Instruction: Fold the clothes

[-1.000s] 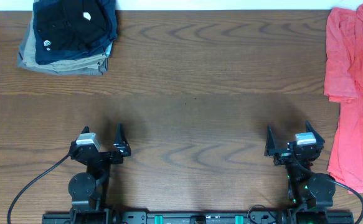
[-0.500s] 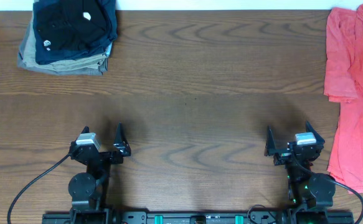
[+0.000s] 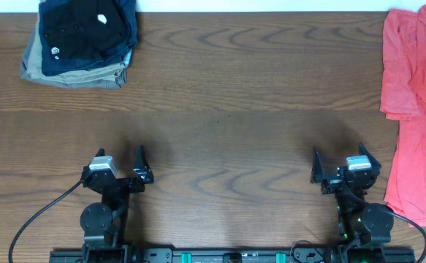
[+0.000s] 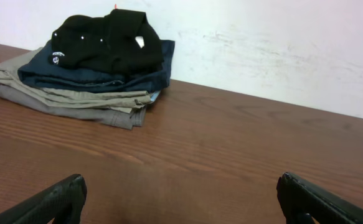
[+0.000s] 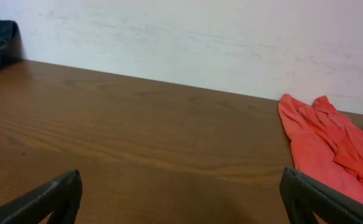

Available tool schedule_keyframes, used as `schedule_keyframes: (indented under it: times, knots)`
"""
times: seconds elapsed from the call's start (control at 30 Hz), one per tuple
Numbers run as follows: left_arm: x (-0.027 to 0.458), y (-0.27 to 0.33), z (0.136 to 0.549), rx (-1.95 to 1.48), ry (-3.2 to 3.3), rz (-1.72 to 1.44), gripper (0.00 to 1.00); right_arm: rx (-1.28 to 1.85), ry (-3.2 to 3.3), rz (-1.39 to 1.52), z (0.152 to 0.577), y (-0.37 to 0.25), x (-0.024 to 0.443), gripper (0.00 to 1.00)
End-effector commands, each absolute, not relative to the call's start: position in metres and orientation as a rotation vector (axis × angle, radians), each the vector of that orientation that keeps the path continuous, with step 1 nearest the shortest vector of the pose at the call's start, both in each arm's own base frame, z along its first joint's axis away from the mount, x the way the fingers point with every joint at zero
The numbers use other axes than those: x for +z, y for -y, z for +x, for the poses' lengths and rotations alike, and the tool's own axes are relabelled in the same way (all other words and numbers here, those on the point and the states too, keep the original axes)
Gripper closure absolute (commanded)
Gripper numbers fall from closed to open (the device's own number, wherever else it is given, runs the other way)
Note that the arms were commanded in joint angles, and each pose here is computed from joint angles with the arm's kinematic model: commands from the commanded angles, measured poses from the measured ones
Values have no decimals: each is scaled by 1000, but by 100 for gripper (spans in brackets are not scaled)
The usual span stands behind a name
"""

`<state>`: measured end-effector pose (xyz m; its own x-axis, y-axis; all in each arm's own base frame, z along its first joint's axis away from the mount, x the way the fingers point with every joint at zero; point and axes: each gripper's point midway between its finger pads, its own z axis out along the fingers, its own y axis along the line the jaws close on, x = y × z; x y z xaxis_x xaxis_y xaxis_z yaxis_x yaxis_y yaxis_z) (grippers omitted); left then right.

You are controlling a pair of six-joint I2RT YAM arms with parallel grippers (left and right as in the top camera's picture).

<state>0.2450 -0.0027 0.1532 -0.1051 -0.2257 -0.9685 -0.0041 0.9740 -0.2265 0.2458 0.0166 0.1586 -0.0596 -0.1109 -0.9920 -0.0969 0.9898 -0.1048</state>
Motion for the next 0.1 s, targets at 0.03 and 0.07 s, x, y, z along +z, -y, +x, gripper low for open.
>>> schedule_keyframes:
  times: [0.03,0.07]
  knots:
    - [138,5,244,-192,-1715,-167,2,-32,-1633,-154,246,-13,158,1]
    - [138,5,244,-192,-1715,-167,2,-32,-1633,-154,246,-13,158,1]
